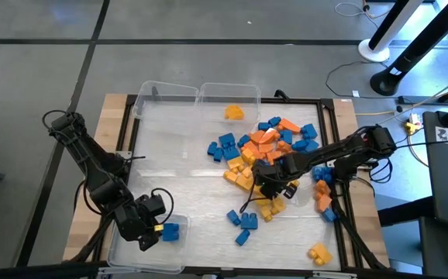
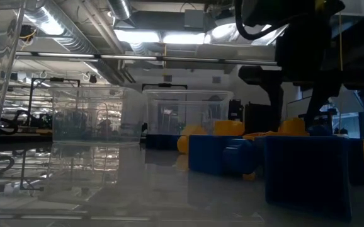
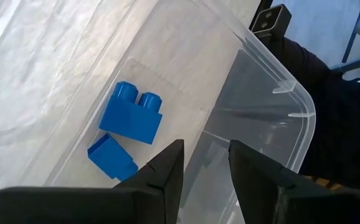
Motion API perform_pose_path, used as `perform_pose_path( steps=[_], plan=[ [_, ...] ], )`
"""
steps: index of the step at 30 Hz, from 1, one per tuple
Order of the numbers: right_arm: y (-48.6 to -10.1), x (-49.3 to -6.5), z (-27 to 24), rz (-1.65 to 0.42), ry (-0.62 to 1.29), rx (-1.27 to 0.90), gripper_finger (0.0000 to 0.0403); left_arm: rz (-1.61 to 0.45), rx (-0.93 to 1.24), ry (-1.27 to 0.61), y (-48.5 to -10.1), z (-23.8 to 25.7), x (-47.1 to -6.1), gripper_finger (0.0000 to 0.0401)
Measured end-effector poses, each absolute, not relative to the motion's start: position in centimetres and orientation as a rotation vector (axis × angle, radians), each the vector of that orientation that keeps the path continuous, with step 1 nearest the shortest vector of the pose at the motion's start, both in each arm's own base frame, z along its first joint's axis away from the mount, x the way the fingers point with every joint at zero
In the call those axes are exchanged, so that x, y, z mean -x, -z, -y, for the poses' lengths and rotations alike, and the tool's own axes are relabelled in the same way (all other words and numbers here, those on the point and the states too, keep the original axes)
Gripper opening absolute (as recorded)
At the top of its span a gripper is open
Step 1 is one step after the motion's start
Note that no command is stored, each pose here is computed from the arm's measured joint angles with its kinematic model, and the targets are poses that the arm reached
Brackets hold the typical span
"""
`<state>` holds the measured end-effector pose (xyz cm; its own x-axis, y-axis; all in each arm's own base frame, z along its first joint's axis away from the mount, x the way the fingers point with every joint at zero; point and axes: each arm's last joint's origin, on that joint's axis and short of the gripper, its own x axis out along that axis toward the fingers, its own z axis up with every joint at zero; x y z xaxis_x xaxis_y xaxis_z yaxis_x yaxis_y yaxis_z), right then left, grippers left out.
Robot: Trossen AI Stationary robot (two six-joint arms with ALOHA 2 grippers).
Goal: Sort blocks
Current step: Put the yellow game piece into the top right transparent bin
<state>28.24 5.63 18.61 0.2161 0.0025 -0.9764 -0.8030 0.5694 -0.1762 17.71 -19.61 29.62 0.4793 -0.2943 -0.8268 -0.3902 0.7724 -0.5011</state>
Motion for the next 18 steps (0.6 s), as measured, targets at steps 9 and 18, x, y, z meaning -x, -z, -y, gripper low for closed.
perform_pose_path(
  steps=[9,18],
  plan=[
    [-18.13,-28.38,-5.67,-1.259,-0.658,0.805,0.0132,-1.096,0.722,-0.066,-29.62,19.60,-17.70,0.0116],
    [-18.19,-28.42,-5.70,-1.256,-0.652,0.788,0.0124,-1.084,0.692,-0.055,-29.63,19.58,-17.73,0.0116]
  ],
)
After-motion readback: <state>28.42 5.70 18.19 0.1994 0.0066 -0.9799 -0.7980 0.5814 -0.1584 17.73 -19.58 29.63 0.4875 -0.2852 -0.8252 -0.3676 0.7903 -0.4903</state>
